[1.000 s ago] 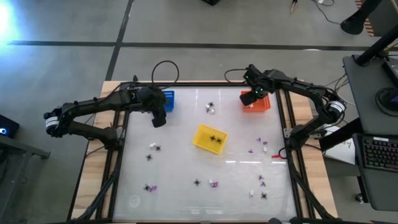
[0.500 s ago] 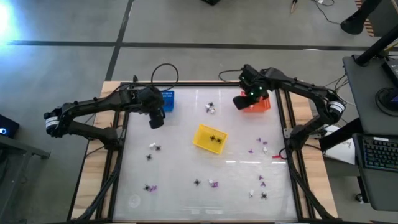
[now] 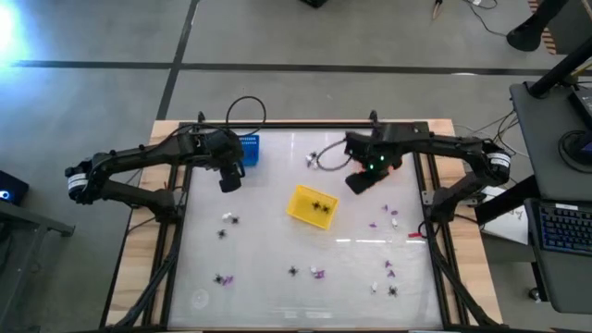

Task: Sort Halloween decoration
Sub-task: Put the purple witch hat toy into the blue bin

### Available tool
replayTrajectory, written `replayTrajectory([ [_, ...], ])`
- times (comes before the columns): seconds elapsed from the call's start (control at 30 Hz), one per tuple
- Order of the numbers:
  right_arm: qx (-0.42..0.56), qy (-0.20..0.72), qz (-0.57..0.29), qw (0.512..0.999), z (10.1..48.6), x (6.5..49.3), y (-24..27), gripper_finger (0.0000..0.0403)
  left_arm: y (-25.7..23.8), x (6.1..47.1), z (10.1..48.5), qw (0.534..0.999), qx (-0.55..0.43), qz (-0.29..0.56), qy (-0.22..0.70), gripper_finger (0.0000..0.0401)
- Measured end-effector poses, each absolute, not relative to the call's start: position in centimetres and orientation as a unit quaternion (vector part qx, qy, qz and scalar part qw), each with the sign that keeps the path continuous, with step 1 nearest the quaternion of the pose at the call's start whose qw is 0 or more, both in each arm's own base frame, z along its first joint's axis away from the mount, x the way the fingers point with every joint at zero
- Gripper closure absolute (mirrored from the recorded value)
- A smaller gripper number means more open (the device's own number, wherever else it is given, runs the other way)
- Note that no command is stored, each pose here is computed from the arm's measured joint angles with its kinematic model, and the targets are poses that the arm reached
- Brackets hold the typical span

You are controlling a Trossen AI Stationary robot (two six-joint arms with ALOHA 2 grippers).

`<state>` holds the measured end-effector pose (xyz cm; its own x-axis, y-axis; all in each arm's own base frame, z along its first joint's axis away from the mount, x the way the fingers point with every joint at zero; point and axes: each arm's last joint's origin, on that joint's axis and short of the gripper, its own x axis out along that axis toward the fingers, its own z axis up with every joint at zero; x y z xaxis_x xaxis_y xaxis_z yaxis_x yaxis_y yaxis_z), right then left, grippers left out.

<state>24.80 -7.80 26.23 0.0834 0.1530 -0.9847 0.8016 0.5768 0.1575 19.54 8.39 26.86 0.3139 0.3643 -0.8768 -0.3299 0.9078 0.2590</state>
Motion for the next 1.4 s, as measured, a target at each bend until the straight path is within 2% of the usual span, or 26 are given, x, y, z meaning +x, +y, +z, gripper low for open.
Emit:
replayTrajectory([
  [0.37, 0.308, 0.681, -0.283, 0.600, 26.1, 24.6, -0.6, 0.0298, 8.4, 19.5, 26.9, 0.809, 0.053, 0.189, 0.554, 0.0294],
  [0.63, 0.317, 0.684, -0.338, 0.563, 25.6, 21.9, 3.5, 0.0298, 8.4, 19.5, 26.9, 0.809, 0.054, 0.188, 0.555, 0.0294],
  [0.87, 0.333, 0.667, -0.390, 0.541, 24.2, 18.4, 4.9, 0.0298, 8.4, 19.6, 26.9, 0.810, 0.050, 0.186, 0.554, 0.0294],
  [0.97, 0.350, 0.641, -0.405, 0.550, 23.5, 17.3, 4.7, 0.0298, 8.3, 19.6, 26.8, 0.814, 0.043, 0.174, 0.552, 0.0294],
  [1.13, 0.383, 0.603, -0.380, 0.588, 21.7, 16.4, 4.3, 0.0298, 8.2, 19.6, 26.8, 0.817, 0.037, 0.164, 0.551, 0.0294],
  [1.27, 0.383, 0.601, -0.380, 0.590, 19.7, 15.3, 4.0, 0.0298, 8.2, 19.6, 26.8, 0.817, 0.037, 0.165, 0.551, 0.0294],
  [1.4, 0.379, 0.576, -0.417, 0.592, 18.3, 14.7, 3.7, 0.0298, 8.2, 19.6, 26.8, 0.817, 0.037, 0.165, 0.551, 0.0294],
])
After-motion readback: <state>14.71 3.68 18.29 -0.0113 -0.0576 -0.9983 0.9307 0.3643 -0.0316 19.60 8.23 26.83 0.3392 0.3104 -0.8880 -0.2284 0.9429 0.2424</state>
